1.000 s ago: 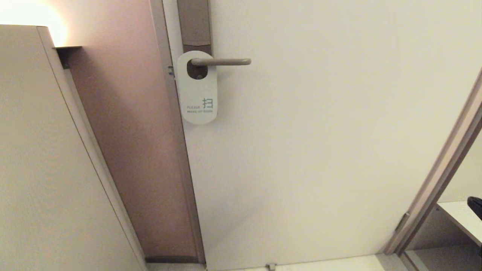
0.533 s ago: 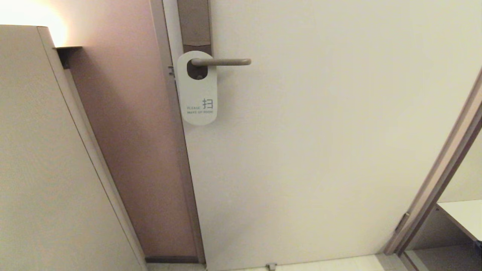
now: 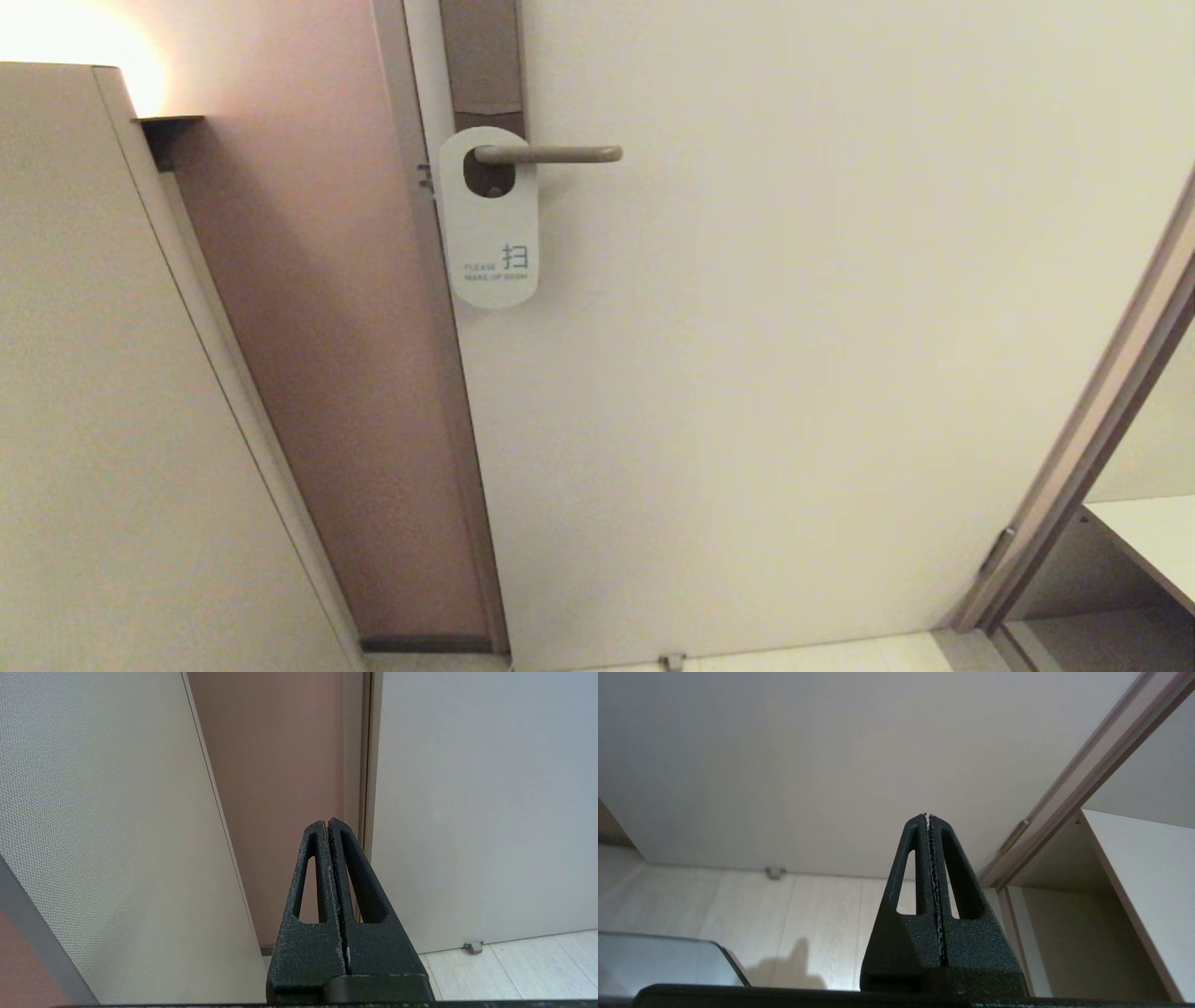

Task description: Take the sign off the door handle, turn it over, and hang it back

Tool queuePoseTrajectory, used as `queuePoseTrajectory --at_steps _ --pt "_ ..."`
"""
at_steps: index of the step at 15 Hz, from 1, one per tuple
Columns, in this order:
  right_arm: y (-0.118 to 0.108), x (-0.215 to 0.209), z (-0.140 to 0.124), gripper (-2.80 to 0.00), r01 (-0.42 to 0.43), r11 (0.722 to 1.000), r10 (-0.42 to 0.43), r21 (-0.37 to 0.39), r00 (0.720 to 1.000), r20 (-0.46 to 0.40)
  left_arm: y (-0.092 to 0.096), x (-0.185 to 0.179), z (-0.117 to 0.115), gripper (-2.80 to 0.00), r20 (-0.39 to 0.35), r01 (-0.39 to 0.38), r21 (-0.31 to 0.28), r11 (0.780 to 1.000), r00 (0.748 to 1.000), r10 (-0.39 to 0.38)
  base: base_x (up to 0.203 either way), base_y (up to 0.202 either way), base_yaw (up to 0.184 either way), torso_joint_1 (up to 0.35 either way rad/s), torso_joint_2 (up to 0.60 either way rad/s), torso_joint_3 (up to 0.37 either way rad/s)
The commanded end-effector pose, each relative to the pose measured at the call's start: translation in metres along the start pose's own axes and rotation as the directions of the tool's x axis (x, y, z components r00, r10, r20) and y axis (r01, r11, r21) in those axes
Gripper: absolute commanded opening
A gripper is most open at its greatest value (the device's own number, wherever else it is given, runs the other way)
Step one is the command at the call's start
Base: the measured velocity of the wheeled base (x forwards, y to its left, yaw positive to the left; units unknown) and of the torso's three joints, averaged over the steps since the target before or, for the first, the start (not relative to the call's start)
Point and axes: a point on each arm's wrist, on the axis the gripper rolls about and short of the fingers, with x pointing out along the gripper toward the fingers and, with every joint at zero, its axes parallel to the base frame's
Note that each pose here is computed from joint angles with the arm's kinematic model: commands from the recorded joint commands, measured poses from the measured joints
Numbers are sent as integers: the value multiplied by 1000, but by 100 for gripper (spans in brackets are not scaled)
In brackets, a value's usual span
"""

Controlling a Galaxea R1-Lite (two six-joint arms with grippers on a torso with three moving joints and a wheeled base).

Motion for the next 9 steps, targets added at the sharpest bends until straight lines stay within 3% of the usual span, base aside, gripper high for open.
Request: queuePoseTrajectory --at_steps 1,5,9 --pt "0 -3 -1 -280 6 1000 -6 13 1000 30 0 0 0 -280 -2 0 0 1000 1000 0 0 0 0 0 0 0" --pt "0 -3 -1 -280 -5 998 3 68 999 38 0 0 0 -280 -2 0 0 1000 1000 0 0 0 0 0 0 0" --pt "0 -6 -2 -280 -27 997 21 72 997 78 0 0 0 -280 -2 0 0 1000 1000 0 0 0 0 0 0 0"
